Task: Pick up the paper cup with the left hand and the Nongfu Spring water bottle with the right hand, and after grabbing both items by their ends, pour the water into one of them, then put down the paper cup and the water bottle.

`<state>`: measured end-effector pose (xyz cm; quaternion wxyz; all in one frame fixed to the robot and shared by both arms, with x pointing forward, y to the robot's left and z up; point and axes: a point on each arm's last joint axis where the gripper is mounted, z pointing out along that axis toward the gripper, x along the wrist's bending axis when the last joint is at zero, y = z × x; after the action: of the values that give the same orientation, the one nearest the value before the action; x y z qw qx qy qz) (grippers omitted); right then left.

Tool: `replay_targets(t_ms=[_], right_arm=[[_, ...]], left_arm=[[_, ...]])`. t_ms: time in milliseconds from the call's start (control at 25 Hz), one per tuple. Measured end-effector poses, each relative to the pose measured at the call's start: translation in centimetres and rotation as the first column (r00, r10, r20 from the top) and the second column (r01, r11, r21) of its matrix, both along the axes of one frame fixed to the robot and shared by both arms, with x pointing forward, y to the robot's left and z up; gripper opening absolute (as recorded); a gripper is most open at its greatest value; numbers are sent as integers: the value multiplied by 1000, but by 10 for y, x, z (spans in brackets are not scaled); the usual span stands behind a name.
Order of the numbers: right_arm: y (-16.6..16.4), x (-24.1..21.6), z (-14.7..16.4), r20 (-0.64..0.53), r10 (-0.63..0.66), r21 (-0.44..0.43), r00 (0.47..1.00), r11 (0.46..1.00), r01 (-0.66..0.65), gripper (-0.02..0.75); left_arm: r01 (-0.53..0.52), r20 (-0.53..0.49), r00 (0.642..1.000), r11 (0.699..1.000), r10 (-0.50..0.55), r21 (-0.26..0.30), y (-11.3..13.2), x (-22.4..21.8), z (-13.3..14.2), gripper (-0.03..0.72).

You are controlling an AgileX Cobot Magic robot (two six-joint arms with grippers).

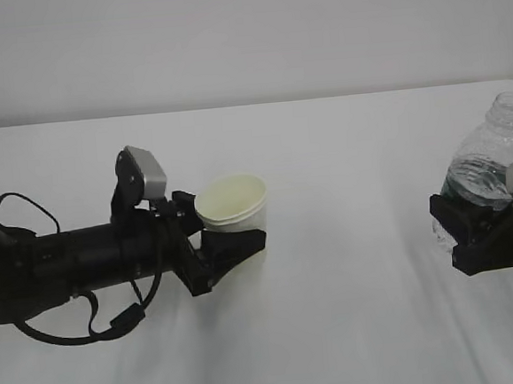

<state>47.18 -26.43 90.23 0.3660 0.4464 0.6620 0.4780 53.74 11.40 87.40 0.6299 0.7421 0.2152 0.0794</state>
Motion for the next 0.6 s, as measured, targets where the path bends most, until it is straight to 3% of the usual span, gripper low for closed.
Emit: replay_targets(t_ms=[360, 600], right_arm=[[0, -7, -2, -10, 9, -25, 1000, 1000, -9, 419], [-1, -23, 6, 13, 14, -41, 1000, 999, -14, 419]], left_arm=[[154, 52, 987, 988, -153, -17, -50, -19, 10, 523], [180, 46, 983, 984, -180, 0, -67, -21, 13, 522]])
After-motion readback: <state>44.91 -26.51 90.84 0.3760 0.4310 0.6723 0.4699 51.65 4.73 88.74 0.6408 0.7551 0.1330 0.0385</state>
